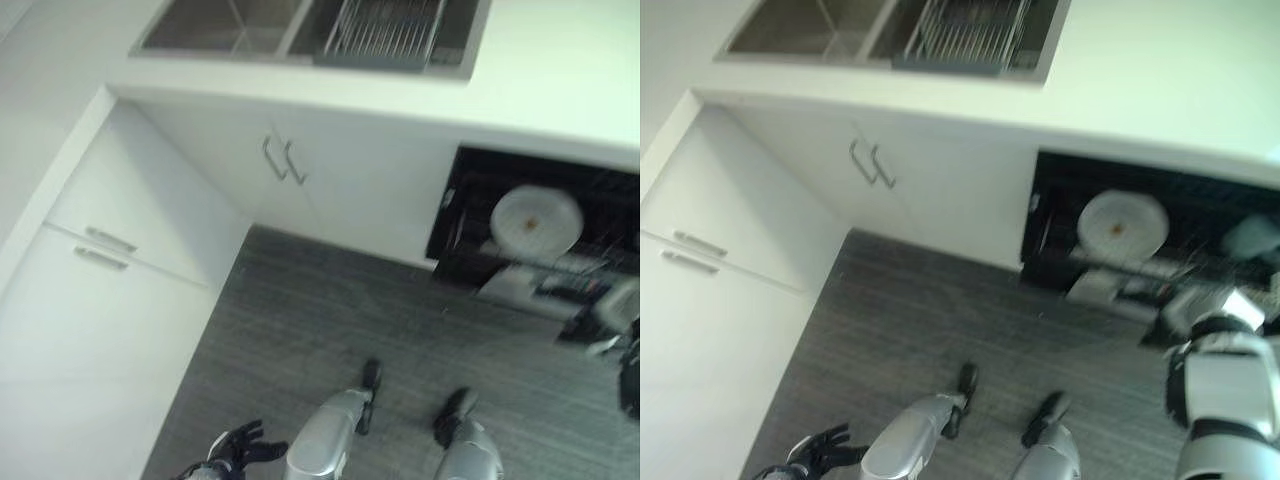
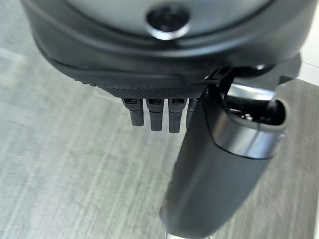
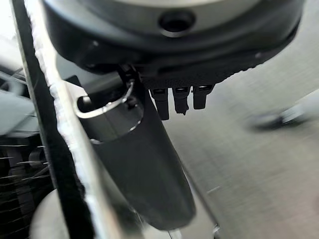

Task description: Place the dishes in the dishwasher.

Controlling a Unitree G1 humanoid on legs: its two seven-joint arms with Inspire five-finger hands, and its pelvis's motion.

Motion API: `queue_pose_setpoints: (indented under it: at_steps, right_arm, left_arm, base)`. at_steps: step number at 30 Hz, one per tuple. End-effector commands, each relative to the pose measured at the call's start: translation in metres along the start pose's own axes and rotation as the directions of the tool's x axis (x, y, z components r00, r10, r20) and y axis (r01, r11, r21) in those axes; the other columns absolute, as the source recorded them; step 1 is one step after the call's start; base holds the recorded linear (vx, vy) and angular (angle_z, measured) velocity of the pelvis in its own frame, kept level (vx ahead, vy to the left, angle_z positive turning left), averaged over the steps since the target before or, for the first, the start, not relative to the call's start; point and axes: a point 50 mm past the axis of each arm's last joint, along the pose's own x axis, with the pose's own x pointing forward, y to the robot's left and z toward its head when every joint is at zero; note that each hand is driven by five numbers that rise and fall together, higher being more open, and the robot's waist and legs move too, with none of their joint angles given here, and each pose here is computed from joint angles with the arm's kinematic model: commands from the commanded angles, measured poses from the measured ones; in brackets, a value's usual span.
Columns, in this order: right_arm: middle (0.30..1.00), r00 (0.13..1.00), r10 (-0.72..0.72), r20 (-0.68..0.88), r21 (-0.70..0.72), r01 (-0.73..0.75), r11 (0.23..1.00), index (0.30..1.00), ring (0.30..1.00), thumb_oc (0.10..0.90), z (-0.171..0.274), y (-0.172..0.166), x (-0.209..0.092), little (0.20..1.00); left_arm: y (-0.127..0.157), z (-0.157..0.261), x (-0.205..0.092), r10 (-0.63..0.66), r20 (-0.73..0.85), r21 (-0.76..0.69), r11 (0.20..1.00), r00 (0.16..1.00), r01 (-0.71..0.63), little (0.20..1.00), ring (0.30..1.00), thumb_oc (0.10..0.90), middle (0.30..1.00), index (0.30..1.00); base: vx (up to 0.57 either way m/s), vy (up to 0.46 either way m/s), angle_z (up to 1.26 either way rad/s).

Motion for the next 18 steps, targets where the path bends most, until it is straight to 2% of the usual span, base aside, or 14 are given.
queue_pose_setpoints:
  at_steps: [1,3,5,9,14,18]
  right_arm:
    - [0.9,0.917,0.146,0.372,-0.003,-0.156,0.988,0.9,0.9,0.8,0.064,0.041,-0.041,0.9]
    - [0.9,0.828,0.227,0.513,0.1,-0.32,0.942,0.9,0.9,0.8,0.093,0.055,-0.068,0.9]
    - [0.9,0.723,0.244,0.646,0.143,-0.429,0.892,0.9,0.9,0.8,0.109,0.064,-0.088,0.9]
    - [0.9,0.518,0.183,0.835,0.112,-0.486,0.867,0.9,0.9,0.8,0.132,0.064,-0.12,0.9]
    - [0.9,0.398,0.214,0.892,0.01,-0.489,0.872,0.9,0.9,0.8,0.136,0.069,-0.135,0.9]
    - [0.9,0.387,0.296,0.873,-0.058,-0.52,0.852,0.9,0.9,0.8,0.127,0.076,-0.131,0.9]
  left_arm:
    - [0.03,-0.027,-0.014,0.057,-0.05,-0.003,0.998,0.997,-0.057,0.9,0.9,0.8,0.9,0.9]
    - [0.026,-0.032,-0.016,0.036,-0.05,-0.015,0.999,0.998,-0.037,0.9,0.9,0.8,0.9,0.9]
    - [0.022,-0.036,-0.017,0.012,-0.045,-0.02,1.0,0.999,-0.013,0.9,0.9,0.8,0.9,0.9]
    - [0.013,-0.037,-0.016,-0.032,-0.017,-0.025,0.999,0.999,0.032,0.9,0.9,0.8,0.9,0.9]
    - [0.009,-0.032,-0.016,-0.067,0.021,-0.034,0.997,0.998,0.068,0.9,0.9,0.8,0.9,0.9]
    - [0.007,-0.028,-0.016,-0.079,0.055,-0.047,0.996,0.995,0.082,0.9,0.9,0.8,0.9,0.9]
  base:
    - [0.0,0.123,0.25]
    - [0.04,0.124,0.18]
    - [0.05,0.104,0.15]
    - [0.04,0.078,-0.06]
    - [0.0,0.027,-0.03]
    - [-0.03,0.011,-0.06]
